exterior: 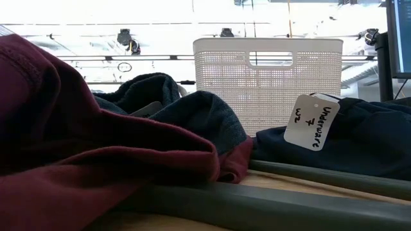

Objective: Pick & Place Cloths
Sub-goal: Put the gray sock into the transparent bin

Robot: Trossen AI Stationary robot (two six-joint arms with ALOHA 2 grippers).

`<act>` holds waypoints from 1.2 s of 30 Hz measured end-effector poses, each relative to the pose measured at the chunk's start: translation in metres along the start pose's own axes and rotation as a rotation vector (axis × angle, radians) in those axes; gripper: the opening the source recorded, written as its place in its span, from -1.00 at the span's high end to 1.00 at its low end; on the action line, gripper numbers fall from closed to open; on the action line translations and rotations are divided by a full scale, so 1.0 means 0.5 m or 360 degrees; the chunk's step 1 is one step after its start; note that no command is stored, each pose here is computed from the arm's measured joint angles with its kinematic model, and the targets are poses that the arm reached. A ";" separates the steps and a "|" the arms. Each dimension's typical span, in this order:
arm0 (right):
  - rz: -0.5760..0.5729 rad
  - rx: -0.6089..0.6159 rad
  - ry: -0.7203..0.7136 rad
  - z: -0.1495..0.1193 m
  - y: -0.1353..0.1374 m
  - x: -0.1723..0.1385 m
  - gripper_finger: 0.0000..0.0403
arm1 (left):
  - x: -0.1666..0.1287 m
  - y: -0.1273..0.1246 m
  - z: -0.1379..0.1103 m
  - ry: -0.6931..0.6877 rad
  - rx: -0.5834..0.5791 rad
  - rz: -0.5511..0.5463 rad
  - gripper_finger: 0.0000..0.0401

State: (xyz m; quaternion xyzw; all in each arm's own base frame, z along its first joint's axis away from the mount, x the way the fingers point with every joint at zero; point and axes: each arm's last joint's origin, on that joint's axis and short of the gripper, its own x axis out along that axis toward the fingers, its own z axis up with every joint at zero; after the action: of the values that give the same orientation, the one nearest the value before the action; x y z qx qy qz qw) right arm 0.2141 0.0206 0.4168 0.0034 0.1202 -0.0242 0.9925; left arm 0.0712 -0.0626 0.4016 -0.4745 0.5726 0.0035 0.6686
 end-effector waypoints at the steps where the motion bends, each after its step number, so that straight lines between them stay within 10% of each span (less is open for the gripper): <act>1: 0.0000 0.0000 0.0000 0.000 0.000 0.000 0.56 | 0.002 0.005 0.000 -0.0021 0.0027 0.0061 1.00; 19: -0.0001 -0.0008 0.0022 -0.003 0.000 0.000 0.56 | 0.149 -0.058 0.032 -0.0063 0.0612 0.0793 1.00; 36: 0.0011 -0.0005 0.0027 -0.003 0.000 0.000 0.56 | 0.332 -0.097 0.053 0.0081 0.0530 0.1282 1.00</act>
State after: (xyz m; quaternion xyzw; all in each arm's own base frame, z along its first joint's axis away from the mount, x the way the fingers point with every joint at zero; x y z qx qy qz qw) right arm 0.2137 0.0208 0.4152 0.0025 0.1285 -0.0206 0.9915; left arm 0.1751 -0.1618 0.3019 -0.0988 0.7210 0.1600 0.6669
